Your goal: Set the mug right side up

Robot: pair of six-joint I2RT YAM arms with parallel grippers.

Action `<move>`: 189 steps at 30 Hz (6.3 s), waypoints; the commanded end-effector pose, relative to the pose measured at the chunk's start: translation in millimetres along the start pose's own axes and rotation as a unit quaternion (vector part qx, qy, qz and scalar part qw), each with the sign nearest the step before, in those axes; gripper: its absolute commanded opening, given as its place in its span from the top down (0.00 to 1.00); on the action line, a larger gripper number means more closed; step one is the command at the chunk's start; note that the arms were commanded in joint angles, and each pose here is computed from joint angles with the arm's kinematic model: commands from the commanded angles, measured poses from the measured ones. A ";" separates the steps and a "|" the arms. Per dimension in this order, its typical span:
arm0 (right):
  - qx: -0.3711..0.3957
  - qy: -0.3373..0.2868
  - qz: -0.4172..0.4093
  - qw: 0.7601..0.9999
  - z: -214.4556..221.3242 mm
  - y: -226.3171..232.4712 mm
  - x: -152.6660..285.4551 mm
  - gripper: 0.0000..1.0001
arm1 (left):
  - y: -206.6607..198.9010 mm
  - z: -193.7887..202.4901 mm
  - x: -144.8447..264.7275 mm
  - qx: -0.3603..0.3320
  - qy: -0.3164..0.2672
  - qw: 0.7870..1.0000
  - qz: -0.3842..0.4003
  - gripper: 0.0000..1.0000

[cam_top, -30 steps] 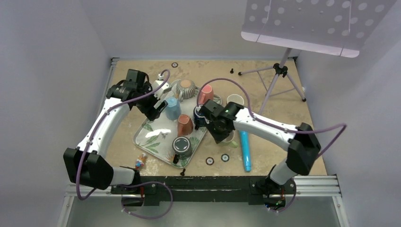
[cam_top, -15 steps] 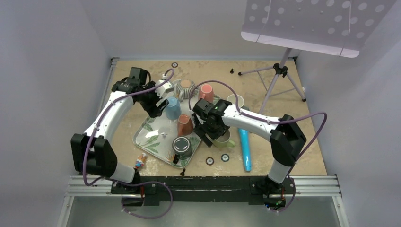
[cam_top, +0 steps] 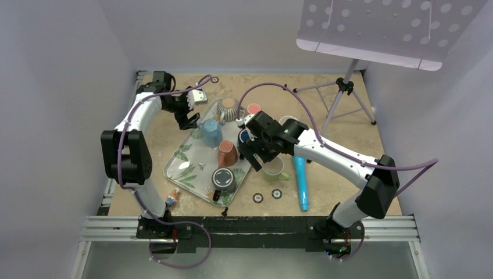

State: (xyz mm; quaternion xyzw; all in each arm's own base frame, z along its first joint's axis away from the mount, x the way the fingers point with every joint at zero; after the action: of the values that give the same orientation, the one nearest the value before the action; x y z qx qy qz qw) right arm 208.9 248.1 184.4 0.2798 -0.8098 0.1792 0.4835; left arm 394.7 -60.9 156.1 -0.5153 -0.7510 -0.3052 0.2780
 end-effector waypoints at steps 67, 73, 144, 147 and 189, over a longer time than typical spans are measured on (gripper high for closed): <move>-0.061 -0.572 -0.524 0.628 -122.3 98.1 240.3 0.53 | -215.4 -205.2 186.1 0.222 -0.326 0.917 0.061 1.00; -0.051 -0.580 -0.479 0.657 -124.3 91.1 240.1 1.00 | -230.9 -192.2 172.9 0.181 -0.297 0.932 0.098 0.98; -0.001 -0.093 -0.070 0.993 -26.3 68.2 69.2 0.39 | -161.4 -68.6 10.5 0.178 -0.012 0.983 -0.051 0.16; -0.033 -0.133 -0.046 0.989 -19.9 50.5 82.4 0.22 | -163.6 -68.5 -9.2 0.164 0.008 0.985 -0.043 0.16; -0.068 -0.552 -0.373 0.743 -95.3 69.0 221.0 0.04 | -201.9 -208.9 165.3 0.195 -0.269 0.941 0.063 1.00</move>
State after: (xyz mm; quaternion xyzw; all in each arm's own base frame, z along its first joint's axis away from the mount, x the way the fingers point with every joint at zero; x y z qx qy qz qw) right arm 166.1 285.1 346.3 0.4945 -0.8410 -0.1748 0.1328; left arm 224.6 -152.5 336.4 -0.4521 -0.8629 -0.0676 0.2157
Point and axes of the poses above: each gripper's point midway between its finger pads, its own x axis back along the fingers, its own y axis along the line the jaws close on, z = x × y, the point moved 3 cm from there along x, back along the fingers, and after that the axes turned 3 degrees about -x, right-handed, at the moved point
